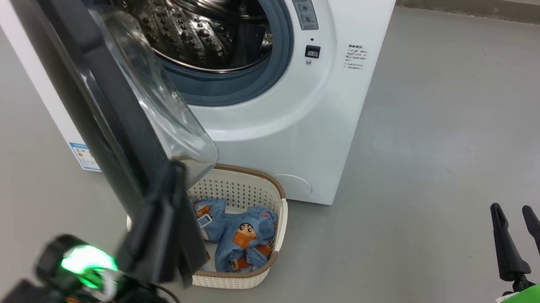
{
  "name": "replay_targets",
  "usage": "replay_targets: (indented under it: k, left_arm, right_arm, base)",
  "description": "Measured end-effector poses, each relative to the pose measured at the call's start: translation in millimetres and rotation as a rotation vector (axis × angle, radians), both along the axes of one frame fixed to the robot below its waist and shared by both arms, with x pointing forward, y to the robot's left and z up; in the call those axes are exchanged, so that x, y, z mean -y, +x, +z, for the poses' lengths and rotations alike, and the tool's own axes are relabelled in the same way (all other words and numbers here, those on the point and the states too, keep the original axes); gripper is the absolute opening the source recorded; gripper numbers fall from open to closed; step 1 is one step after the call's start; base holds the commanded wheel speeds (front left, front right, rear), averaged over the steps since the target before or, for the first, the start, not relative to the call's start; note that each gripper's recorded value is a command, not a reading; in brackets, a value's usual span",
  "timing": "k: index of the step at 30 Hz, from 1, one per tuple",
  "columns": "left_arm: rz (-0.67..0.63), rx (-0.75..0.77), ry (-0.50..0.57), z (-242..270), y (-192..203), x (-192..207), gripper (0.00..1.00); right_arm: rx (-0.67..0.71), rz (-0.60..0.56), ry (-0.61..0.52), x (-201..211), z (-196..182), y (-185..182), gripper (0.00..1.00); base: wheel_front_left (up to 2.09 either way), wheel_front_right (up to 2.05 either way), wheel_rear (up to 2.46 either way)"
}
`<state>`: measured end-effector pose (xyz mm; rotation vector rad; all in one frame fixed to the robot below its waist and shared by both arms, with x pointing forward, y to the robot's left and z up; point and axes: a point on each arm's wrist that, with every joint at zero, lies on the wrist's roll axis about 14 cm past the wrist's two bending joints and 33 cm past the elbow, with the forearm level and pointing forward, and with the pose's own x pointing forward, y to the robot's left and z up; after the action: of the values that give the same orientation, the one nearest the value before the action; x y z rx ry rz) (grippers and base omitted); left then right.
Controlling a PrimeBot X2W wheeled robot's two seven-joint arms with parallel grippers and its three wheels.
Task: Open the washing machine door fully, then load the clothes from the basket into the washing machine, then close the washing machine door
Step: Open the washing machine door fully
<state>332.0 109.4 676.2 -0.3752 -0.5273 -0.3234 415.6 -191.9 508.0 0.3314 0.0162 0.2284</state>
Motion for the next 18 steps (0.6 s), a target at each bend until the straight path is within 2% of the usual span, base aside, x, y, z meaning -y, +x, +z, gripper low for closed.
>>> replay_targets:
  k: [5,8,18]
  left_arm:
    - [-0.162,-0.139,-0.077,-32,-1,39,0.00]
    - [-0.212,-0.255,-0.076,-67,3,56,0.00]
    - [-0.191,-0.367,-0.044,-113,22,61,0.00]
  right_arm:
    - [-0.001,-0.005,0.000,2,0,-1,1.00]
    - [-0.005,-0.006,0.000,2,-2,-1,1.00]
    - [-0.013,-0.003,-0.005,1,-6,1,1.00]
  base:
    - [0.00,0.00,0.00]
    - [0.00,0.00,0.00]
    - [0.00,0.00,0.00]
